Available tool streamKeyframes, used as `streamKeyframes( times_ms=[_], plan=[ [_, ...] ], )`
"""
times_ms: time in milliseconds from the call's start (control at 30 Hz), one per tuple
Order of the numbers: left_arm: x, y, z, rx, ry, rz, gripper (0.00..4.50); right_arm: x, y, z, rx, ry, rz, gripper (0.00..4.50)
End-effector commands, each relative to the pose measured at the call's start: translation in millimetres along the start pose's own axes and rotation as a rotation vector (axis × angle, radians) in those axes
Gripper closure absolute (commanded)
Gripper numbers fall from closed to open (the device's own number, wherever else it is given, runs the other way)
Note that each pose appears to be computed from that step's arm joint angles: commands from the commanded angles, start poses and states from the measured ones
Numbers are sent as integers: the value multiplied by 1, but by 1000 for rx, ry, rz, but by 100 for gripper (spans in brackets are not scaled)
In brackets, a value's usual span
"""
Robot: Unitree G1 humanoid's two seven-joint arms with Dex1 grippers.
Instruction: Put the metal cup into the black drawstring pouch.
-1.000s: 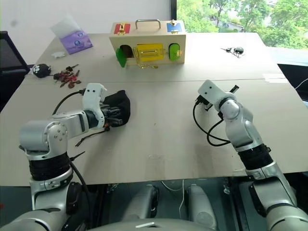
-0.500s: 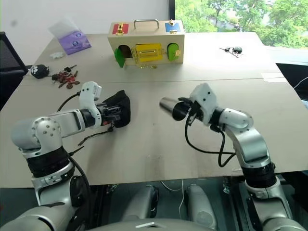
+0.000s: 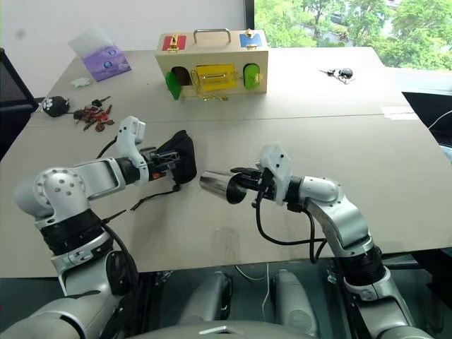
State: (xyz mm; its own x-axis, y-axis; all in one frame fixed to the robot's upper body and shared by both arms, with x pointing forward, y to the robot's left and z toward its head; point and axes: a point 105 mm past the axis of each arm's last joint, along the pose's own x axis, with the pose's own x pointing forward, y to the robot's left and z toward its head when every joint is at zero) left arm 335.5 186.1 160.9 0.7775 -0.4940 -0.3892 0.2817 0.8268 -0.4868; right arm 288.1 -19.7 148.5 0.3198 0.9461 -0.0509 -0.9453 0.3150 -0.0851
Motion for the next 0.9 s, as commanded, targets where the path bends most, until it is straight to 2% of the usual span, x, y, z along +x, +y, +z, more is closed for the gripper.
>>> streamKeyframes(
  times_ms=[33, 267, 433, 567, 667, 900],
  plan=[
    [-4, -4, 7, 30, -7, -16, 450, 10, 7, 15, -17, -71, 78, 443],
    [-5, -6, 5, -16, 6, -84, 450, 35, 0, 18, -6, -117, 72, 443],
    [-8, -16, 20, -146, -21, -245, 450, 38, 1, 21, -12, -135, 76, 443],
    [-6, -18, 13, -104, 67, -223, 450, 33, -2, 27, -3, -161, 67, 443],
    [-1, -20, 9, -93, 106, -215, 450, 34, 3, 20, -23, -133, 84, 443],
    [-1, -28, 5, -55, 152, -233, 450, 53, -23, 4, -18, -95, -66, 443]
  ],
)
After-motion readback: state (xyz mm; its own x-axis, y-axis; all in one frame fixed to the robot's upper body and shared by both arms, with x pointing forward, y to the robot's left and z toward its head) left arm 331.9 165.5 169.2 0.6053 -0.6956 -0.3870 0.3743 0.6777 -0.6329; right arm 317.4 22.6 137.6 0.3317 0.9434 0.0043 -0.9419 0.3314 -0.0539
